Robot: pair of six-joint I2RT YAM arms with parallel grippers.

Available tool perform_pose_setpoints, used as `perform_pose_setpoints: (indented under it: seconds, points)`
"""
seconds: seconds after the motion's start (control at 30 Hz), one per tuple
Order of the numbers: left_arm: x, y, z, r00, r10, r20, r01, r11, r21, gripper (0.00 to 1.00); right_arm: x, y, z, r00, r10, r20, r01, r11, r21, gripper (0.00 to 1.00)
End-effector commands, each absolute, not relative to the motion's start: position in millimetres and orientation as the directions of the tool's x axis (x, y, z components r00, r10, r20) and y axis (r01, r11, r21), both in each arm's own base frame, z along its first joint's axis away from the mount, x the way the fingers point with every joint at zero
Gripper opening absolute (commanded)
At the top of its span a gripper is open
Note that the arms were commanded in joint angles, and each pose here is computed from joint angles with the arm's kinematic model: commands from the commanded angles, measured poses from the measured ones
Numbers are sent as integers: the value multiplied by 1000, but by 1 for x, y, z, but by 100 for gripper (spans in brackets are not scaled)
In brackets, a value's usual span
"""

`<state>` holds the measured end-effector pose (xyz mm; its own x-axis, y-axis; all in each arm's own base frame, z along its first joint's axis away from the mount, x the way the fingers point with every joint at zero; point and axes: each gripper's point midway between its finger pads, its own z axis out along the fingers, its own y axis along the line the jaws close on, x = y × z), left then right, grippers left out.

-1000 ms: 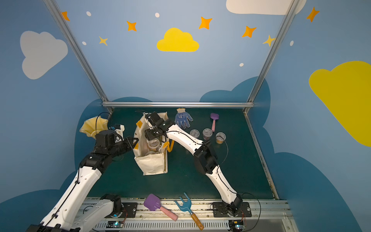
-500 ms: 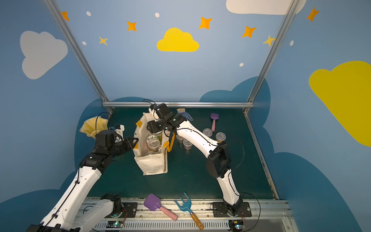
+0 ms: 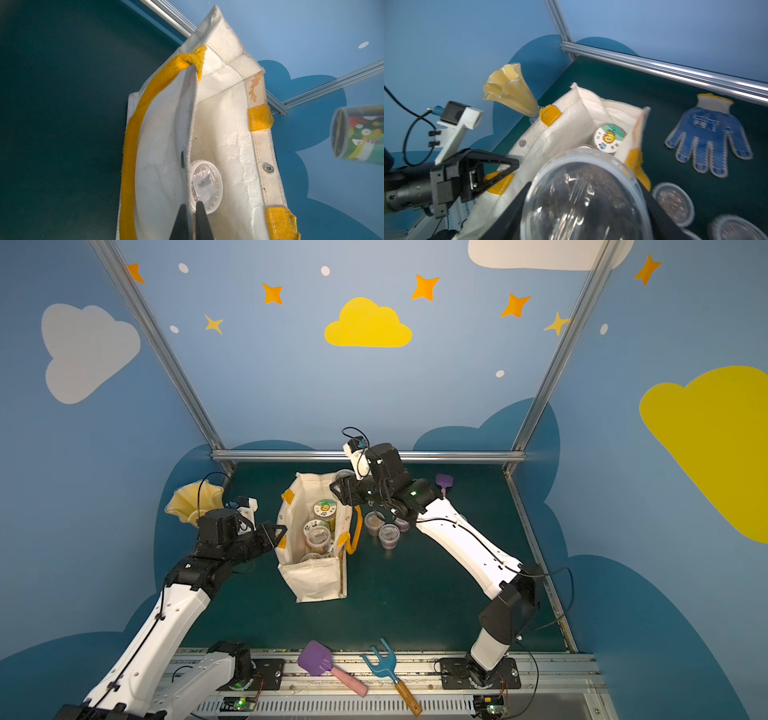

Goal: Take out the seed jars from the canvas bag
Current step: Place the seed jar at the center of the board.

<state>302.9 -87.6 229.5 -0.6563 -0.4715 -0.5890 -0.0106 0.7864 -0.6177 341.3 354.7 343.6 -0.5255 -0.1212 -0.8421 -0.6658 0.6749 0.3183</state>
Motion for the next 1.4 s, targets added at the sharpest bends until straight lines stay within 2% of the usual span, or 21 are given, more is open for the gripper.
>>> perform_pose_setpoints:
  seconds: [0.0, 0.13, 0.3, 0.6, 0.77, 1.07, 1.37]
  points:
    - [302, -88, 237, -640, -468, -609, 15, 785, -619, 6, 345, 318, 359, -472, -68, -879, -627, 727, 280, 58]
    - [303, -87, 237, -640, -466, -611, 13, 788, -615, 7, 352, 277, 335, -500, -45, -865, -542, 795, 272, 59]
    - [304, -87, 236, -641, -465, -611, 13, 789, -614, 7, 362, 228, 278, -572, 2, -820, -395, 875, 278, 59]
    - [307, -88, 235, -644, -466, -606, 11, 787, -617, 7, 368, 178, 184, -687, 12, -727, -202, 957, 207, 59]
    - [306, -87, 234, -646, -464, -606, 10, 789, -614, 7, 372, 173, 148, -717, -15, -697, -174, 972, 159, 59]
    - [303, -85, 233, -643, -464, -609, 3, 794, -608, 7, 378, 175, 100, -762, 1, -647, -133, 978, 158, 61]
    - [305, -86, 230, -649, -464, -603, -1, 793, -609, 6, 381, 175, 83, -777, 35, -629, -95, 981, 172, 66]
